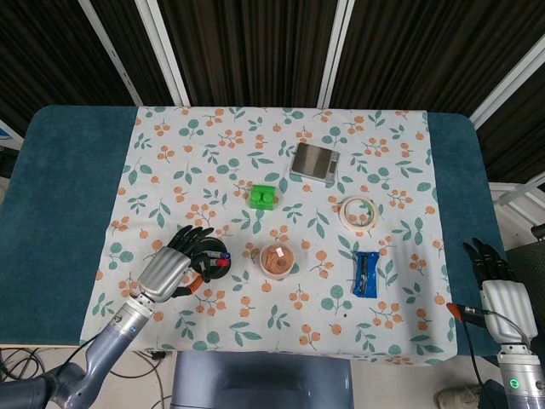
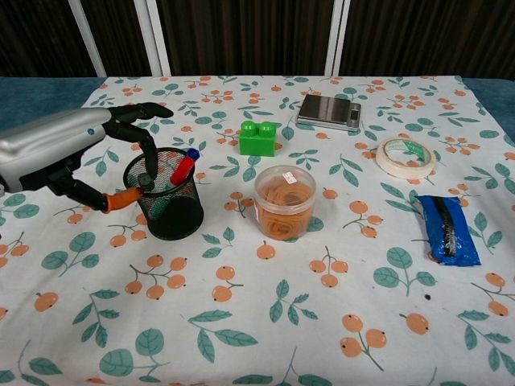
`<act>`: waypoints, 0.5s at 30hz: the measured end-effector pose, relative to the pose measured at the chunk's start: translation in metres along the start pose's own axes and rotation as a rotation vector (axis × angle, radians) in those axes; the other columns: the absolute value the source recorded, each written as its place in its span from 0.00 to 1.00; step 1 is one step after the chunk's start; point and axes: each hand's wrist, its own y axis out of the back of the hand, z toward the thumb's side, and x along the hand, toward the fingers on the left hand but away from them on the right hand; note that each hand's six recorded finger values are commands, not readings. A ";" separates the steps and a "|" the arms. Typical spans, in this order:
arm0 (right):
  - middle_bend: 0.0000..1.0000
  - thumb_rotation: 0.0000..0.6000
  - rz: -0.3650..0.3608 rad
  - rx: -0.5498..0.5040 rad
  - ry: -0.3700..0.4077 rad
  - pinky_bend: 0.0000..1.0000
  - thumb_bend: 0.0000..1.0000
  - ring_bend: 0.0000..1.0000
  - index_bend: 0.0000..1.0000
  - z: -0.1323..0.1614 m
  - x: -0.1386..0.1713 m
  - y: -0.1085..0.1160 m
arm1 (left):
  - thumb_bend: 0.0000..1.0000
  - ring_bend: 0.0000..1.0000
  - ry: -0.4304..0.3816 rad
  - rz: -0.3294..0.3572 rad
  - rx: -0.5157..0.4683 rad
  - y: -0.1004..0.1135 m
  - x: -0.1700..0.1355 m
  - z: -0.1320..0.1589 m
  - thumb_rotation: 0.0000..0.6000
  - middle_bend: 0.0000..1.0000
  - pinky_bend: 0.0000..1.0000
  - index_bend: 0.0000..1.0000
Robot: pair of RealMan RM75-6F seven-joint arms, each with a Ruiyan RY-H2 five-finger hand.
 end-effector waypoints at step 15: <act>0.00 1.00 0.000 -0.001 0.000 0.17 0.12 0.04 0.06 0.000 0.000 0.000 | 0.39 0.00 -0.010 0.102 -0.031 0.042 -0.010 -0.004 1.00 0.06 0.00 0.55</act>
